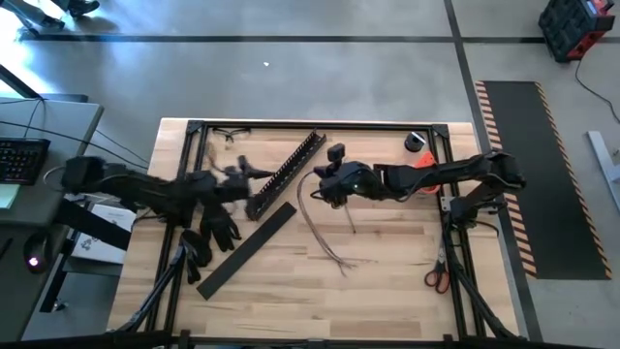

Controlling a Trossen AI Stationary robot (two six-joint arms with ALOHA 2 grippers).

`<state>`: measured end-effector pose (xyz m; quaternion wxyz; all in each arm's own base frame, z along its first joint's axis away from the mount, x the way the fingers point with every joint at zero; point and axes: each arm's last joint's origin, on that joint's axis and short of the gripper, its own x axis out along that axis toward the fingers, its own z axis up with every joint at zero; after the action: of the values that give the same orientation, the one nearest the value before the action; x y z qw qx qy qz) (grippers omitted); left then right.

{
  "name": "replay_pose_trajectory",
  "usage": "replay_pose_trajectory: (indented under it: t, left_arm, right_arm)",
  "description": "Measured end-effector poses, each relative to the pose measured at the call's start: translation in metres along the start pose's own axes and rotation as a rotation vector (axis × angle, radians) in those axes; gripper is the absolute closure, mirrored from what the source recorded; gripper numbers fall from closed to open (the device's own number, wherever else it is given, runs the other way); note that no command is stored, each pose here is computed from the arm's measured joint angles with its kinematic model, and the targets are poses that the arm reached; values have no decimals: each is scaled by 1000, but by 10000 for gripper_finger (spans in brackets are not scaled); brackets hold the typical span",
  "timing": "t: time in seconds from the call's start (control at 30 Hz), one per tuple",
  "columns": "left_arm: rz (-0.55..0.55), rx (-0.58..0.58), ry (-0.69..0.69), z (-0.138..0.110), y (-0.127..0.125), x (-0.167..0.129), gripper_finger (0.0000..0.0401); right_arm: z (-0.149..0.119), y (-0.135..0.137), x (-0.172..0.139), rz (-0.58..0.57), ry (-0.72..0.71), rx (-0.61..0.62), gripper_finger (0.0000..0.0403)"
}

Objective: Ziptie cables
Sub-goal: Wrap the cables together using the black zip tie

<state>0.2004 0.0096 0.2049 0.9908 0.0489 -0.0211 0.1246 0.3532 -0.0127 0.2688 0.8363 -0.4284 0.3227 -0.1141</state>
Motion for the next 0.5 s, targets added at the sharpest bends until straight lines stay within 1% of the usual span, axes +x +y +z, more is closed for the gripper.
replay_pose_trajectory:
  t: [0.07, 0.13, 0.2, 0.27, 0.3, 0.37, 0.5]
  left_arm:
    - [68, 76, 42, 3, -5, 25, 161]
    - [143, 153, 78, 6, -10, 49, 159]
    - [202, 216, 98, 8, -15, 71, 158]
    - [232, 269, 111, 10, -21, 91, 159]
    - [248, 293, 117, 10, -24, 100, 159]
    - [313, 340, 146, 9, -29, 114, 159]
    - [497, 453, 243, -1, -35, 136, 160]
  right_arm:
    - [0, -1, -1, -59, 43, 31, 402]
    - [0, -2, -1, -111, 86, 51, 403]
    - [0, -2, -2, -125, 101, 61, 403]
    - [1, 0, -3, -120, 100, 83, 403]
    - [1, 1, -3, -119, 101, 94, 403]
    - [2, 2, -4, -134, 113, 98, 403]
    - [6, 5, -8, -166, 134, 90, 403]
